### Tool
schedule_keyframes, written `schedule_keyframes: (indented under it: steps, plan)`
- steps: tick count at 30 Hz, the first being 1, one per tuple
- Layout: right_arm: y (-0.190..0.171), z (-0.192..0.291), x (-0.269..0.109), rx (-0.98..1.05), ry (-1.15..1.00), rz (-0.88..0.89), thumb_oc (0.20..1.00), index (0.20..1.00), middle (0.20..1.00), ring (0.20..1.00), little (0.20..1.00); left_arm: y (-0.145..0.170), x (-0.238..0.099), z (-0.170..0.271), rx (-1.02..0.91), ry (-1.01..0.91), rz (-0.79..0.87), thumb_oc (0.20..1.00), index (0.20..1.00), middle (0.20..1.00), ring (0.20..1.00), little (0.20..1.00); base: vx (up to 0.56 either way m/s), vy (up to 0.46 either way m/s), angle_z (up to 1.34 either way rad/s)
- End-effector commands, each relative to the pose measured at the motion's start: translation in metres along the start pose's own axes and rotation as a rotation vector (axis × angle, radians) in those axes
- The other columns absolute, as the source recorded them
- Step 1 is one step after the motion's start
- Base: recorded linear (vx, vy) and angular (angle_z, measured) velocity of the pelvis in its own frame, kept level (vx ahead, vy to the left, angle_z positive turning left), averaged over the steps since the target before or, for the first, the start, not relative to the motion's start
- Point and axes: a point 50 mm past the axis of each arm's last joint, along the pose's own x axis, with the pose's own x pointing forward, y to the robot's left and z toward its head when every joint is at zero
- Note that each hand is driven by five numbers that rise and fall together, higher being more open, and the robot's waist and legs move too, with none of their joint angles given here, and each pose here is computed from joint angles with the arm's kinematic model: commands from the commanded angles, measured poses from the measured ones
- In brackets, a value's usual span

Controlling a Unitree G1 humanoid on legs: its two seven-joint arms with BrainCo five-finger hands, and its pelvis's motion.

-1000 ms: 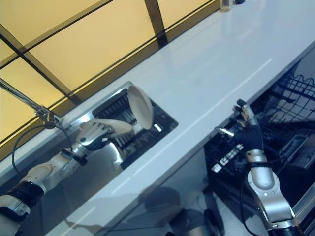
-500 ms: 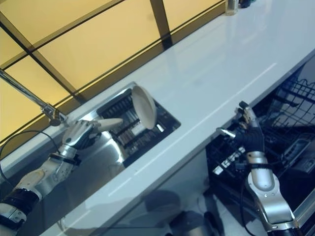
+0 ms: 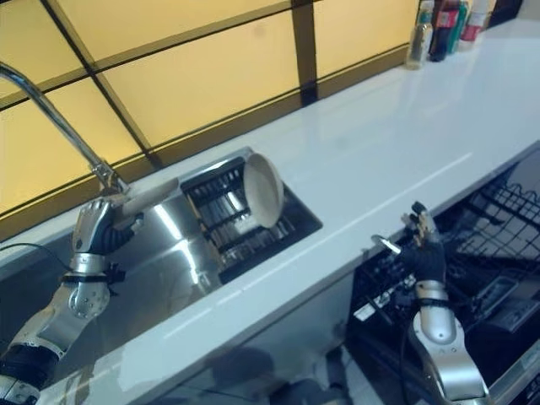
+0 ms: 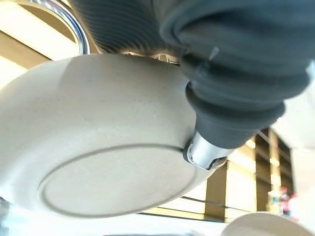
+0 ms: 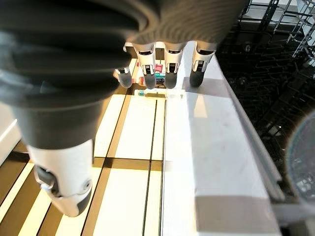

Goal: Pick up plates and place into dishwasher.

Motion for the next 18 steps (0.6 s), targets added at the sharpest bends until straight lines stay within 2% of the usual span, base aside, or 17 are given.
schedule_keyframes:
  steps: [1,5,10,12,15,18]
  plan:
    - [0.028,0.047,0.017,0.106,-0.258,0.076,1.000,1.000,1.000,1.000,1.000,0.028,0.028,0.023,-0.146,-0.107,0.109,0.200,0.200,0.200,0.200,0.200,-0.09,-0.053,0.04]
    - [0.039,0.049,0.015,0.119,-0.283,0.092,1.000,1.000,1.000,1.000,1.000,0.025,0.024,0.039,-0.339,-0.118,0.108,0.200,0.200,0.200,0.200,0.200,-0.10,-0.054,0.07]
    - [0.048,0.055,0.014,0.132,-0.315,0.118,1.000,1.000,1.000,1.000,1.000,0.016,0.022,0.062,-0.589,-0.161,-0.011,0.200,0.200,0.200,0.200,0.200,-0.11,-0.050,0.04]
    - [0.054,0.059,0.015,0.152,-0.323,0.174,1.000,1.000,1.000,1.000,1.000,0.003,0.023,0.075,-0.792,-0.162,-0.188,0.200,0.200,0.200,0.200,0.200,-0.10,-0.035,-0.11]
    - [0.066,0.067,0.015,0.190,-0.350,0.310,1.000,1.000,1.000,1.000,1.000,-0.008,0.023,0.093,-1.038,-0.209,-0.366,0.200,0.200,0.200,0.200,0.200,-0.11,-0.027,-0.06]
    - [0.078,0.079,0.013,0.209,-0.422,0.470,1.000,1.000,1.000,1.000,1.000,-0.013,0.022,0.105,-1.184,-0.245,-0.472,0.200,0.200,0.200,0.200,0.200,-0.08,-0.019,-0.15]
